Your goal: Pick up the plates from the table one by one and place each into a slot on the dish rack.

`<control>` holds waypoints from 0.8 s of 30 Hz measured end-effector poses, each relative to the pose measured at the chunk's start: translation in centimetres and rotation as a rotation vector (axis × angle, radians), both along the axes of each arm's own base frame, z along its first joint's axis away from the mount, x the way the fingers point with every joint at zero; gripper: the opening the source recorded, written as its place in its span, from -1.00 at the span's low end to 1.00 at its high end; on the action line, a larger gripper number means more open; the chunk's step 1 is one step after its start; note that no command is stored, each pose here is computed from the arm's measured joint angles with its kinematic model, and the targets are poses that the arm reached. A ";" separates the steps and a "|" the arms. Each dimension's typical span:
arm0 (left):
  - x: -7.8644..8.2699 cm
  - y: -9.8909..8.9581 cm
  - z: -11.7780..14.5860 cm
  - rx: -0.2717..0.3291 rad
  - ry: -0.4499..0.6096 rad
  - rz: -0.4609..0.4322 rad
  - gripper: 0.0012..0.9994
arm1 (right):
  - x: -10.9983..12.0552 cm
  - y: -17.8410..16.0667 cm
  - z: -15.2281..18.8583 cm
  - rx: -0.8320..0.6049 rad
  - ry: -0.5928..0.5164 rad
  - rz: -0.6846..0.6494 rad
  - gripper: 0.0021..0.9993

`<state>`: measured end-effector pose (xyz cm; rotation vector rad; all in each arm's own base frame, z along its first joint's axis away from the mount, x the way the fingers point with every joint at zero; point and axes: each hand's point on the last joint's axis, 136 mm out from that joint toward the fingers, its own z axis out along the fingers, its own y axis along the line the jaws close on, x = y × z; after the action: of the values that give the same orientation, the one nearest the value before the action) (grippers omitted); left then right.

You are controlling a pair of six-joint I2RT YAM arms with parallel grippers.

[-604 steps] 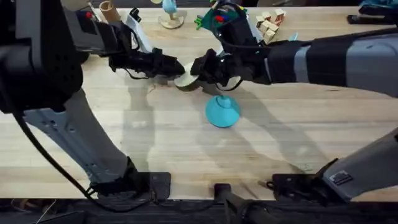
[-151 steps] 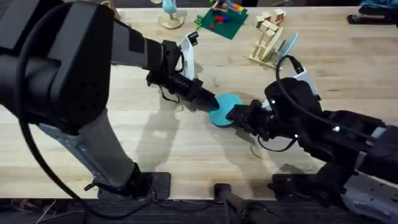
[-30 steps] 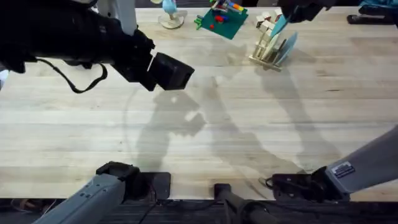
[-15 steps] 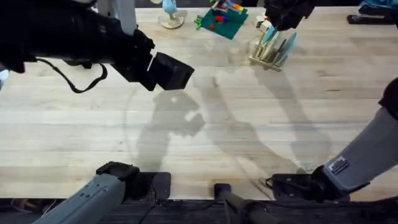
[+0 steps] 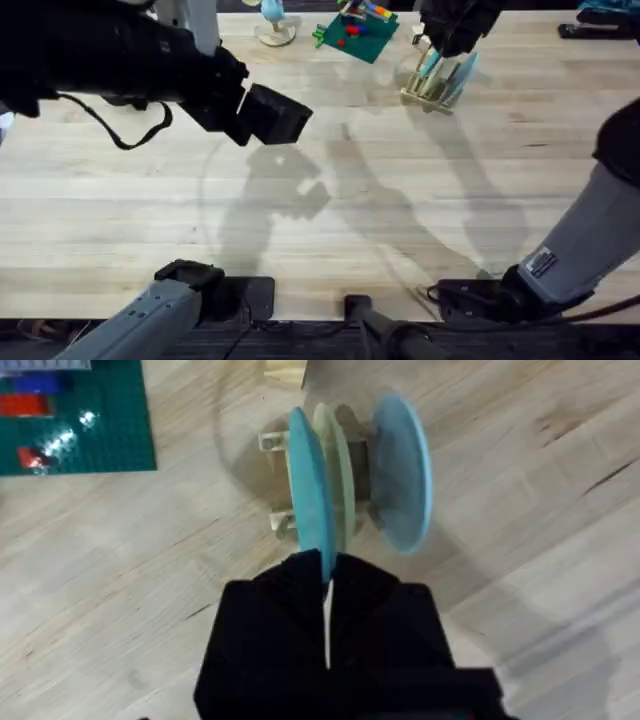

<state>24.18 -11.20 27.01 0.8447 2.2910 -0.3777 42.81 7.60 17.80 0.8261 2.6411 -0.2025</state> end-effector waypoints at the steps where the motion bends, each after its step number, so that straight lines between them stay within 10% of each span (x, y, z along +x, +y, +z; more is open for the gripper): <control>1: 0.0 0.0 0.0 0.000 0.000 0.000 0.99 | 0.1 0.0 -0.3 -0.001 0.004 0.000 -0.94; 24: 0.0 0.0 0.0 0.000 0.000 0.000 0.99 | 0.8 0.4 -2.9 -0.009 0.051 0.002 -0.94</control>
<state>24.17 -11.20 27.02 0.8446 2.2915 -0.3774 43.57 7.96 14.87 0.8263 2.6868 -0.2377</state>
